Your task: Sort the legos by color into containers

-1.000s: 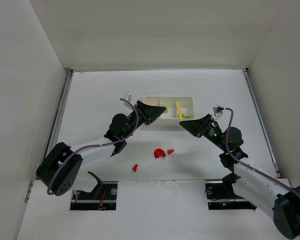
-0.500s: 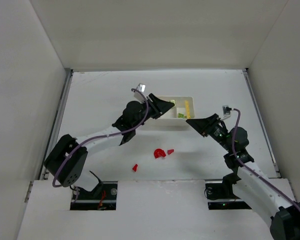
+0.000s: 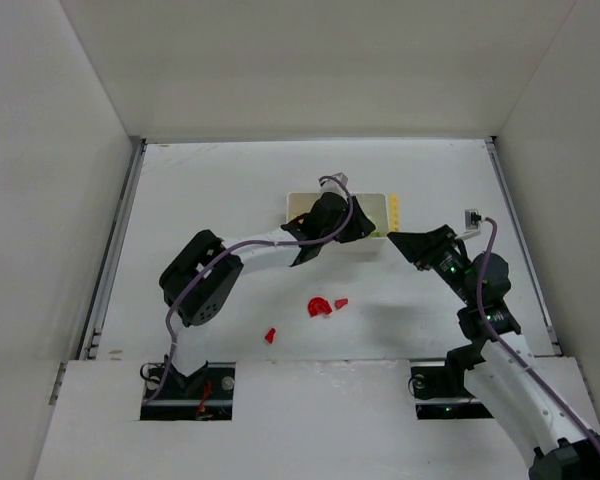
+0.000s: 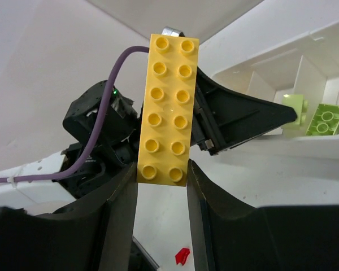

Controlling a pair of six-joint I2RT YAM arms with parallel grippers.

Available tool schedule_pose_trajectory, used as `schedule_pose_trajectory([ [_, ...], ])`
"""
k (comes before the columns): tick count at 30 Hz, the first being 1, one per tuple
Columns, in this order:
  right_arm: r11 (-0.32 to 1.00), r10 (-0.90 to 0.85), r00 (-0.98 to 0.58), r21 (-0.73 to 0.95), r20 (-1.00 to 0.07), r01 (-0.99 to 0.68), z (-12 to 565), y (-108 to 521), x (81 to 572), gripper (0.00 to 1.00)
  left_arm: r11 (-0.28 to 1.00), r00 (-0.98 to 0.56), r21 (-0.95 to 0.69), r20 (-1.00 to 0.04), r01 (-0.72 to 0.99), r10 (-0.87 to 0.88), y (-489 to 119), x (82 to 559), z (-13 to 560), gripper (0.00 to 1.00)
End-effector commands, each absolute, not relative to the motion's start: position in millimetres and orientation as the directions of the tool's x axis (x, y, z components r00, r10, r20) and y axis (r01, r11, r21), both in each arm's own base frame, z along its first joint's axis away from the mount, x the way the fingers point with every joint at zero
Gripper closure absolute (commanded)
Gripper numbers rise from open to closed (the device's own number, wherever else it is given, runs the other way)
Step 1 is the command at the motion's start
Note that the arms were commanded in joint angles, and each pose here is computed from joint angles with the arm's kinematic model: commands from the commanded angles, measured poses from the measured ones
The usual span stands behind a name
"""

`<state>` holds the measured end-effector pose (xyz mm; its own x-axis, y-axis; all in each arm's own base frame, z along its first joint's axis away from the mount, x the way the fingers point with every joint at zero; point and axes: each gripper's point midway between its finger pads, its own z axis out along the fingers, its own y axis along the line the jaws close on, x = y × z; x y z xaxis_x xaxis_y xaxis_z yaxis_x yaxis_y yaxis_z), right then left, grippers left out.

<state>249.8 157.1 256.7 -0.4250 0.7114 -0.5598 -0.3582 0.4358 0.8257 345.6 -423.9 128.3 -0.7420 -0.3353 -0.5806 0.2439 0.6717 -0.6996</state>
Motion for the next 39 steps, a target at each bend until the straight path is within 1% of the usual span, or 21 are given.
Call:
schedule_pose_trajectory([
  [1, 0.441, 0.717, -0.366, 0.793, -0.593, -0.42, 285.7, 153.7, 248.0, 0.67, 0.706, -0.684, -0.644, -0.658, 0.296, -0.314, -429.6, 356.3, 151.3, 0.67],
  [3, 0.439, 0.717, -0.365, 0.792, -0.594, -0.425, 286.4, 153.7, 247.1, 0.67, 0.708, -0.681, -0.635, -0.667, 0.307, -0.303, -432.7, 358.0, 150.1, 0.6],
  [8, 0.44, 0.716, -0.37, 0.794, -0.592, -0.419, 284.3, 154.6, 248.8, 0.67, 0.696, -0.665, -0.645, -0.673, 0.316, -0.322, -427.2, 360.1, 162.6, 0.37],
  [11, 0.442, 0.714, -0.372, 0.794, -0.593, -0.416, 283.3, 155.0, 250.3, 0.67, 0.671, -0.626, -0.659, -0.691, 0.339, -0.362, -414.3, 361.3, 188.1, 0.33],
  [15, 0.448, 0.713, -0.372, 0.795, -0.594, -0.409, 282.5, 155.8, 256.9, 0.67, 0.634, -0.547, -0.685, -0.704, 0.358, -0.453, -383.0, 364.6, 228.9, 0.33],
  [20, 0.457, 0.708, -0.38, 0.797, -0.595, -0.395, 279.2, 161.9, 268.7, 0.67, 0.61, -0.429, -0.717, -0.694, 0.337, -0.579, -319.1, 368.7, 271.1, 0.34],
  [23, 0.474, 0.673, -0.422, 0.792, -0.608, -0.385, 272.3, 179.7, 279.6, 0.67, 0.604, -0.361, -0.726, -0.688, 0.33, -0.63, -278.8, 361.9, 292.4, 0.35],
  [25, 0.488, 0.647, -0.456, 0.791, -0.612, -0.369, 265.6, 197.2, 289.3, 0.67, 0.606, -0.329, -0.729, -0.684, 0.317, -0.651, -254.8, 353.8, 297.1, 0.35],
  [27, 0.5, 0.608, -0.494, 0.783, -0.622, -0.37, 260.4, 224.2, 299.5, 0.67, 0.608, -0.315, -0.747, -0.665, 0.271, -0.677, -228.6, 343.6, 288.9, 0.35],
  [32, 0.551, 0.546, -0.543, 0.762, -0.638, -0.34, 243.0, 275.2, 331.3, 0.67, 0.625, -0.345, -0.771, -0.624, 0.125, -0.701, -186.2, 317.3, 238.0, 0.35],
  [37, 0.606, 0.516, -0.573, 0.744, -0.637, -0.281, 219.8, 305.5, 368.3, 0.67, 0.708, -0.389, -0.706, -0.65, -0.008, -0.653, -150.1, 290.8, 183.4, 0.36],
  [39, 0.625, 0.511, -0.585, 0.739, -0.63, -0.25, 209.3, 311.8, 379.7, 0.67, 0.743, -0.405, -0.667, -0.667, -0.047, -0.625, -137.2, 280.1, 164.5, 0.39],
])
